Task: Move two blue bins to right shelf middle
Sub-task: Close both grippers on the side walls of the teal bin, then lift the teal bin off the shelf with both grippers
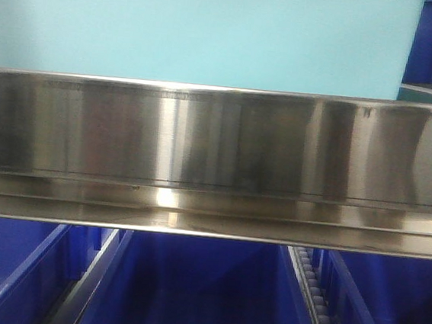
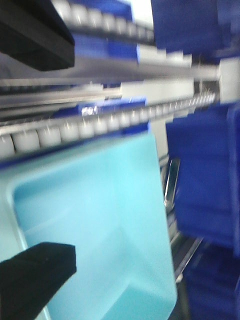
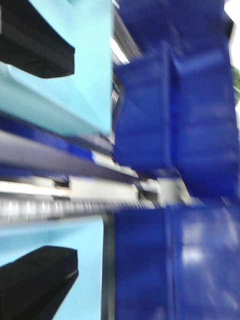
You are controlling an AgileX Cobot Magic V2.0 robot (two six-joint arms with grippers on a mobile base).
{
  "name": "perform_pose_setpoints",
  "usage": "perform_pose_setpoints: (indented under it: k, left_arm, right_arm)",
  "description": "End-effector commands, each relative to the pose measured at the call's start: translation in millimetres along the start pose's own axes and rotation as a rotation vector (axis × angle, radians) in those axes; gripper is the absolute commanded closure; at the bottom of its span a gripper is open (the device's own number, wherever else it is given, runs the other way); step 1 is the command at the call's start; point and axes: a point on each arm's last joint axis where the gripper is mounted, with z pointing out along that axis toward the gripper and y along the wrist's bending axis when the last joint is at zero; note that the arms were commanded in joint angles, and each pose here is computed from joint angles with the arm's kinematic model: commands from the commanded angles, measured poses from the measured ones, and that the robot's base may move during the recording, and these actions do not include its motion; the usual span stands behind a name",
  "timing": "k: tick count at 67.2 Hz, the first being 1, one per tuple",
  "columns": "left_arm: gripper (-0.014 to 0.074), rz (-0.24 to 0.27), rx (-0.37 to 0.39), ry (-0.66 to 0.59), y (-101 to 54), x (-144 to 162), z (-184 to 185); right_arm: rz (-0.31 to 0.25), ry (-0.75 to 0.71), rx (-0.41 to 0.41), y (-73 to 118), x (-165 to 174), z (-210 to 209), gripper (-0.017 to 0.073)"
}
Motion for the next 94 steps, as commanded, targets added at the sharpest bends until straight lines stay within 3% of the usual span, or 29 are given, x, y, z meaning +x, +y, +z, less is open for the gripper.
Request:
perform_pose_setpoints:
  k: [1,11,16,20,26,37,57,76,84,94]
  left_arm:
    - [-0.0008,0.007,0.047,0.022,-8.6,-17.4,7.9]
    - [-0.0008,0.008,0.053,0.174,-11.1,-45.0,30.9]
    - [-0.0008,-0.004,0.043,0.266,-9.9,-52.8,46.6]
    - [-0.0008,-0.011,0.035,0.314,-8.3,-60.0,56.6]
    - [-0.0008,-0.043,0.01,0.374,-3.0,-64.2,73.9]
    - [-0.0008,-0.068,-0.032,0.453,6.1,-57.5,110.1]
    - [-0.0008,-0.077,-0.036,0.612,9.0,-27.4,171.4]
    - [0.0008,-0.083,-0.037,0.684,9.6,-9.2,200.4]
    - [0.0115,-0.087,-0.036,0.691,9.5,-7.7,202.1]
    - [0.0442,-0.087,-0.036,0.683,9.5,-8.3,202.6]
  right_arm:
    - [-0.039,0.099,-0.08,11.4,-13.3,25.4,-0.001]
    - [-0.082,0.341,-0.19,38.5,-32.8,78.7,-0.001]
    - [-0.1,0.468,-0.19,44.2,-38.4,105.0,-0.001]
    - [-0.099,0.542,-0.157,45.3,-46.7,119.5,-0.001]
    - [-0.094,0.67,-0.03,39.7,-49.9,144.6,-0.001]
    - [-0.078,0.729,0.031,39.7,-45.9,179.8,-0.001]
    - [-0.02,0.848,-0.013,48.6,-7.0,231.4,-0.001]
    - [-0.022,0.947,0.003,48.7,28.5,266.4,-0.0003]
    - [-0.023,0.965,0.006,48.5,34.5,271.4,0.0127]
    - [-0.023,0.963,0.005,48.6,34.3,271.5,0.0501]
